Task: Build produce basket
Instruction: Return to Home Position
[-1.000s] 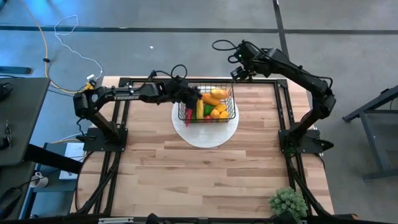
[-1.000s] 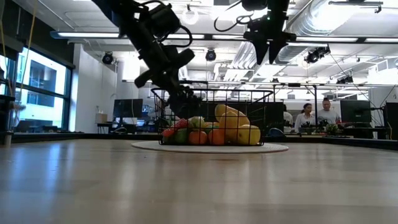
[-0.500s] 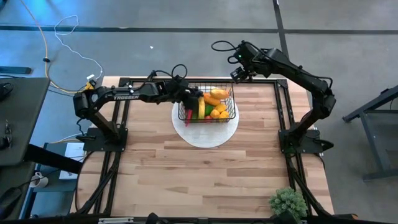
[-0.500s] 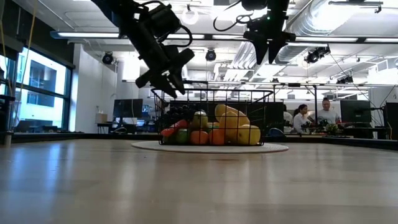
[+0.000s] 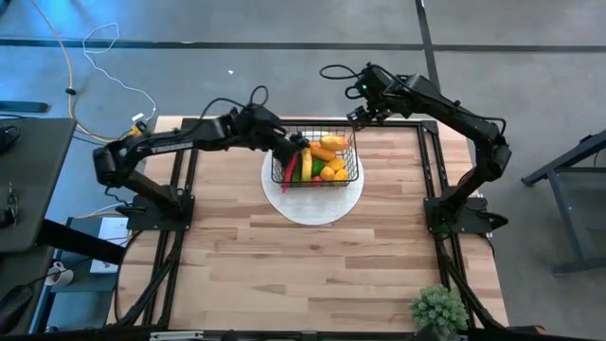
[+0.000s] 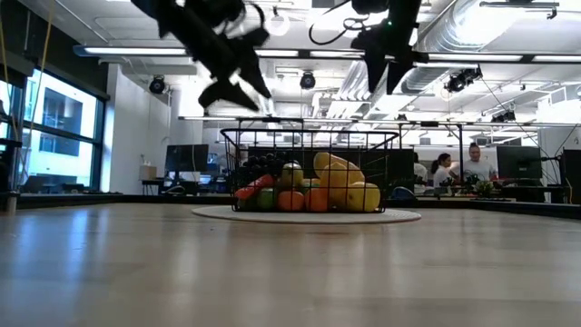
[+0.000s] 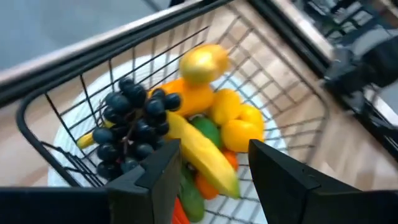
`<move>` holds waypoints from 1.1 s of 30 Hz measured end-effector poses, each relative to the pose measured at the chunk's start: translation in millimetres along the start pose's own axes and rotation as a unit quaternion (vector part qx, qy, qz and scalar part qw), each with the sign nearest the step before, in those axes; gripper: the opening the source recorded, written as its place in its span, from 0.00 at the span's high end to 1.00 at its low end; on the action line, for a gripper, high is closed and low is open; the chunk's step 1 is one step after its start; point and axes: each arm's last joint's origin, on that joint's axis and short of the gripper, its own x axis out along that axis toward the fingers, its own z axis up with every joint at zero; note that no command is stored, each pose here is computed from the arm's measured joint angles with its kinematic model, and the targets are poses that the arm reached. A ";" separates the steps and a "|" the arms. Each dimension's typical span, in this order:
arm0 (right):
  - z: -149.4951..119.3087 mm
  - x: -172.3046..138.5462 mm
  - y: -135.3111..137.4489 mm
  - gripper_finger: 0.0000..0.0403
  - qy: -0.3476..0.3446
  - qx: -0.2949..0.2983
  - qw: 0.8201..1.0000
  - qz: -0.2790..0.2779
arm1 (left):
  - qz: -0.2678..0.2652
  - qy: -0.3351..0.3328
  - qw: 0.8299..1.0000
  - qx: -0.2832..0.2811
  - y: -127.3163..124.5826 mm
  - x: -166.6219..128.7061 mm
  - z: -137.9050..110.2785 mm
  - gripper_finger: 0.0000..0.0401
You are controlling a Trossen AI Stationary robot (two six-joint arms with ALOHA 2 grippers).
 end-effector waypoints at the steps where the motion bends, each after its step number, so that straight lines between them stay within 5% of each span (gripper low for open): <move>1: -0.9 -0.7 2.6 0.40 0.000 0.004 1.000 0.003 | -0.004 -0.003 1.000 0.012 -2.8 -7.5 0.1 0.56; 13: -17.0 -19.0 55.8 0.40 -0.032 0.019 0.997 0.065 | -0.045 -0.068 0.988 0.129 -39.0 -88.6 -49.9 0.57; 25: -27.8 -45.0 108.5 0.40 -0.109 0.035 0.978 0.173 | -0.125 -0.092 0.977 0.143 -10.5 -113.1 -125.0 0.57; 33: -37.1 -51.5 119.9 0.40 -0.097 0.021 0.975 0.201 | -0.175 -0.128 0.964 0.153 16.7 -108.0 -168.9 0.57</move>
